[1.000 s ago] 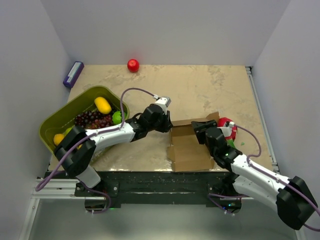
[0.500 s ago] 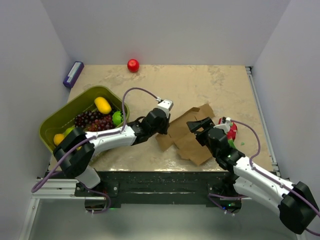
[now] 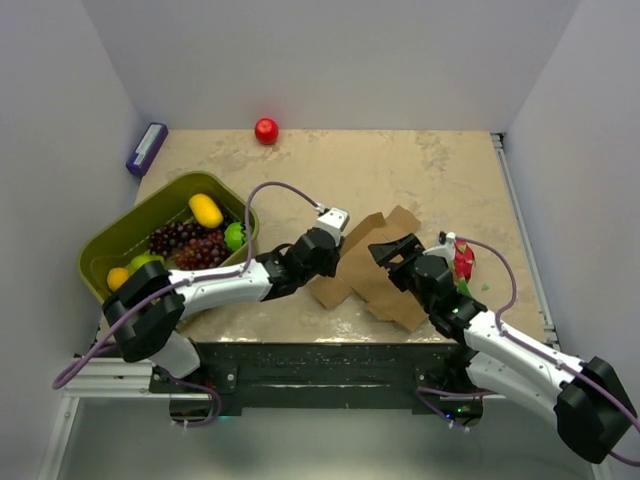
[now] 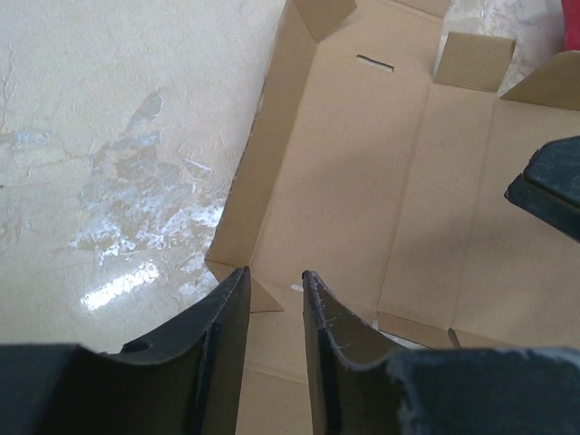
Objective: Fold the paper box
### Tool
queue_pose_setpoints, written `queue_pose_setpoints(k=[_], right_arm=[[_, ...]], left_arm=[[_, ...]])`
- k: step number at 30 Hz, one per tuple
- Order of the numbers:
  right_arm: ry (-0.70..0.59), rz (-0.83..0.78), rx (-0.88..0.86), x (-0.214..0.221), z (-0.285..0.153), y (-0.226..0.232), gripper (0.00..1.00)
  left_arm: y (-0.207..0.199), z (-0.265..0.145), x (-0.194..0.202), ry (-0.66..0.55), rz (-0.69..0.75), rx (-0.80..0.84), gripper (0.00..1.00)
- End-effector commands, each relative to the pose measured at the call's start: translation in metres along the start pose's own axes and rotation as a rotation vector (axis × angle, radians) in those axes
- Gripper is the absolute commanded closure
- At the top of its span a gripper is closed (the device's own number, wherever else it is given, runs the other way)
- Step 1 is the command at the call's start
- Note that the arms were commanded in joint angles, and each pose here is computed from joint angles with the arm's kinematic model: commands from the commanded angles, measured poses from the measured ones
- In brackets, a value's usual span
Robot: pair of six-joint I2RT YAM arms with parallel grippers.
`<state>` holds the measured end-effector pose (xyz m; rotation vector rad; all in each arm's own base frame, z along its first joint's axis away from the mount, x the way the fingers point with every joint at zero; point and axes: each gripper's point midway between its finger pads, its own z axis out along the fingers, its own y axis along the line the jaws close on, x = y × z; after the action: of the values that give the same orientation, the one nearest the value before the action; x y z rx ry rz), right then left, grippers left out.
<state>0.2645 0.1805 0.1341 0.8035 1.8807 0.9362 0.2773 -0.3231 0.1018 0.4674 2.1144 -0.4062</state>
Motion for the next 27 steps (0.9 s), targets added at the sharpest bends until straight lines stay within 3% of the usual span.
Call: queue_pose_setpoints(k=[1, 8, 13, 20, 27], right_arm=[[0.002, -0.093, 0.005, -0.001, -0.006, -0.005, 0.17], [0.024, -0.086, 0.042, 0.006, -0.014, -0.027, 0.16], [0.001, -0.093, 0.032, -0.002, -0.018, -0.021, 0.17], [0.010, -0.095, 0.021, -0.003, -0.020, -0.015, 0.17], [-0.003, -0.095, 0.013, -0.006, -0.023, -0.013, 0.17]], left_arm=[[-0.004, -0.011, -0.037, -0.105, 0.002, 0.016, 0.65], [0.019, 0.000, -0.026, -0.021, 0.022, 0.007, 0.42], [0.014, 0.009, -0.017, 0.038, 0.008, 0.050, 0.27], [0.011, 0.037, 0.011, 0.188, 0.027, 0.041, 0.28], [0.014, 0.042, 0.021, 0.210, 0.010, 0.026, 0.31]])
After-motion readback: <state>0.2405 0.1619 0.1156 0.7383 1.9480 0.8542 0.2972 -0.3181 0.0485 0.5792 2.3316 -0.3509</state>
